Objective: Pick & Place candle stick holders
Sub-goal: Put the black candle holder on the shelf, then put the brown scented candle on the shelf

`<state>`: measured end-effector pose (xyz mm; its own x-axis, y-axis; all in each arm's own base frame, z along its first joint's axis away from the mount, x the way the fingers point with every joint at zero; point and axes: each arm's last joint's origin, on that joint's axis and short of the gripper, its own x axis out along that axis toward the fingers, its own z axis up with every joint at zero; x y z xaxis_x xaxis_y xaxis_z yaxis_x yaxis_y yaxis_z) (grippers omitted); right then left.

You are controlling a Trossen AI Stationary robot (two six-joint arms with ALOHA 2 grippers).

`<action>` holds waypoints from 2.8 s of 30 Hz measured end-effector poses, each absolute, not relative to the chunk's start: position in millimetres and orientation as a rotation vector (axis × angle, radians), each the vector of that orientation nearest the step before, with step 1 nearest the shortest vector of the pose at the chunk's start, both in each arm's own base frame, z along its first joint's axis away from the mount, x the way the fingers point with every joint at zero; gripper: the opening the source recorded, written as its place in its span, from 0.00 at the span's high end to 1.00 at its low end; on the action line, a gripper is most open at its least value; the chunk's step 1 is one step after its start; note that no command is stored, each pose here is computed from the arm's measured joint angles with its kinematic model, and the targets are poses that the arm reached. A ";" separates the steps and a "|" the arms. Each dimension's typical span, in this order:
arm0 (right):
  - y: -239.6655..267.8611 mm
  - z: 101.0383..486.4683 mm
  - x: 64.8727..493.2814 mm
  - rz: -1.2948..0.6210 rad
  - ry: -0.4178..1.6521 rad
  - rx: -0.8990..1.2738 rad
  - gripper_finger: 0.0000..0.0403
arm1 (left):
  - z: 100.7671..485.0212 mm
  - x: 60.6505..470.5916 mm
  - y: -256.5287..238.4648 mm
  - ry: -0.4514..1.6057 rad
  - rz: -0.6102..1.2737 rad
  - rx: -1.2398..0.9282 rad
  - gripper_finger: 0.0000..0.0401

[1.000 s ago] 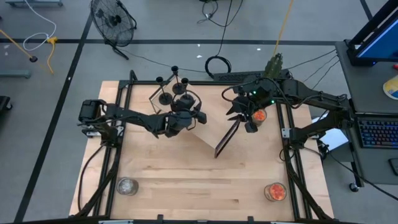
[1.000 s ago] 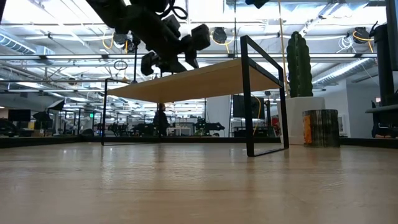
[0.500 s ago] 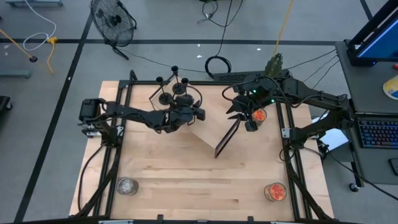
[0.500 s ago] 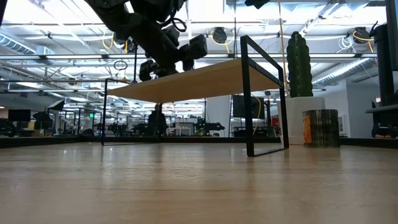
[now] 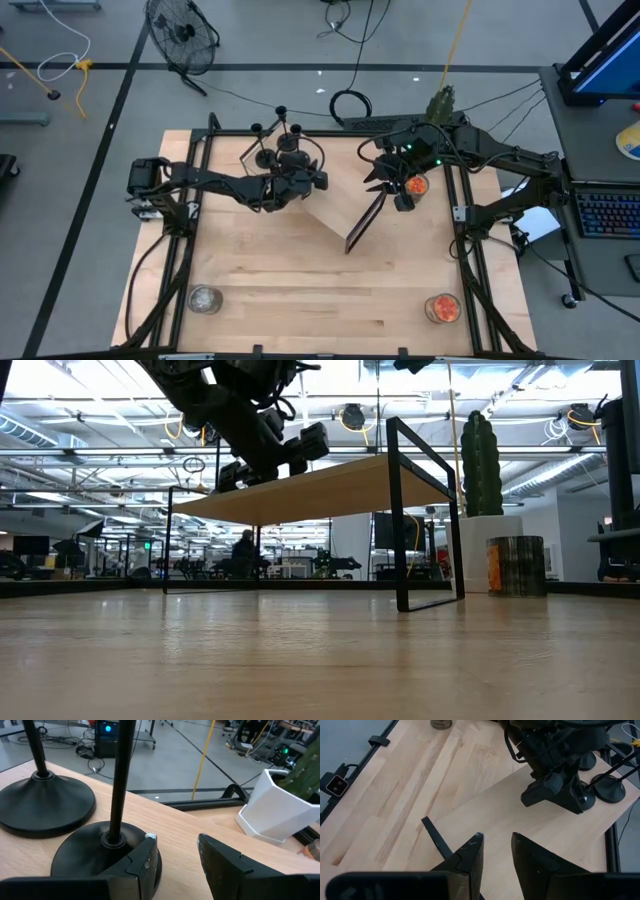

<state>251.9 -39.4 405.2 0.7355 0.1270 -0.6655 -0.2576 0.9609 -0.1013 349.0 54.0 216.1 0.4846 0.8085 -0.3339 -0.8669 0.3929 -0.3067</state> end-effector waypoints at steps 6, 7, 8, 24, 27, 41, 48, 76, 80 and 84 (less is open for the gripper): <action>-39.4 405.2 251.8 0.213 0.714 -0.192 0.77 | 216.1 348.5 54.4 0.115 1.086 -0.499 0.62; -39.4 405.2 251.9 0.213 0.714 -0.193 0.77 | 216.0 348.3 54.4 0.113 1.091 -0.498 0.62; -39.4 405.2 251.9 0.213 0.714 -0.193 0.77 | 216.0 348.2 54.5 0.109 1.095 -0.500 0.62; -39.4 405.2 251.9 0.213 0.715 -0.193 0.77 | 220.9 345.3 49.9 0.029 1.140 -0.559 0.62; -39.4 405.1 251.8 0.214 0.715 -0.192 0.77 | 225.2 340.6 47.1 0.037 1.156 -0.540 0.62; -43.0 405.1 251.3 0.203 0.716 -0.205 0.77 | 275.5 333.5 19.9 0.037 0.907 -0.606 0.62; -54.8 406.6 250.4 0.157 0.700 -0.204 0.77 | 315.3 302.8 -13.5 0.027 0.774 -0.610 0.62; -58.6 412.7 254.7 0.124 0.623 -0.178 0.77 | 349.9 233.4 -92.1 0.111 0.485 -0.532 0.98; -58.0 411.3 253.7 0.128 0.640 -0.173 0.77 | 349.2 225.5 -105.5 0.138 0.432 -0.516 0.98; -54.8 411.1 254.3 0.133 0.643 -0.154 0.77 | 343.2 215.6 -113.8 0.189 0.429 -0.518 0.98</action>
